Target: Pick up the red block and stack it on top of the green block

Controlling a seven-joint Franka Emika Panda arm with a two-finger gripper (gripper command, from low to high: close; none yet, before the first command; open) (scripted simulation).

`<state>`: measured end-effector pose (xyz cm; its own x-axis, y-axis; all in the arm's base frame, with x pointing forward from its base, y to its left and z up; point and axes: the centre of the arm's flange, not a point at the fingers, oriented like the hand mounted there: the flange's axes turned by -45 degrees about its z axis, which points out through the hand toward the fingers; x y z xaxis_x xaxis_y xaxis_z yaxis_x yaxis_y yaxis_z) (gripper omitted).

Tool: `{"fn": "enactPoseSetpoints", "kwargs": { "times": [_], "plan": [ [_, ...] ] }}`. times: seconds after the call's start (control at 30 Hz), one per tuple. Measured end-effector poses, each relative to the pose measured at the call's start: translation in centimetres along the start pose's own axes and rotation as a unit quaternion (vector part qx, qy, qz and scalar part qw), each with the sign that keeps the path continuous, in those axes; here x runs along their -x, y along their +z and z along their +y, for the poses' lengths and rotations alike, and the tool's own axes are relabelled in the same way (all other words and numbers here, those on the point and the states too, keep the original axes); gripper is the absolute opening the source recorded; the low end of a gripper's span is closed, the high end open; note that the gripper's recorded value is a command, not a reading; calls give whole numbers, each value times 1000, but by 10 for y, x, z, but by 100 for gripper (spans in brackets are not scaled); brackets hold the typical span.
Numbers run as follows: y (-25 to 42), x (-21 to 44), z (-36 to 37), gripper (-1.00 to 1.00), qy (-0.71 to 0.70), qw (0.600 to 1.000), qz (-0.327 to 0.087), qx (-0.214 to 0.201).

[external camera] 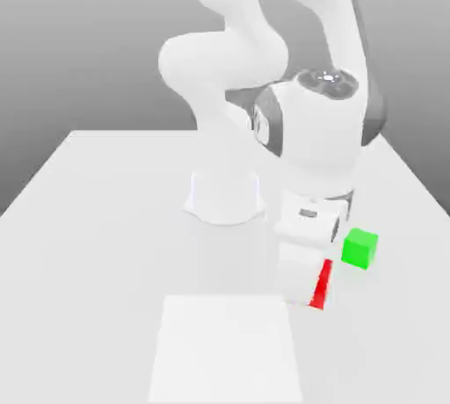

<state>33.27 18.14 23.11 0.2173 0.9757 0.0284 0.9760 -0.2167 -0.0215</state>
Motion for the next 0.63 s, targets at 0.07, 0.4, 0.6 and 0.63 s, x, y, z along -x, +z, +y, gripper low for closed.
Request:
{"fn": "enactPoseSetpoints", "kwargs": {
  "times": [0.07, 0.4, 0.6, 0.63],
  "plan": [
    [-6, -18, -39, -100, -43, 999, 0, -2],
    [19, -42, -161, -100, -192, 981, -19, 10],
    [54, -39, -162, 100, -192, 981, -17, 8],
    [54, -39, -162, 100, -192, 981, -17, 8]
  ]
}}
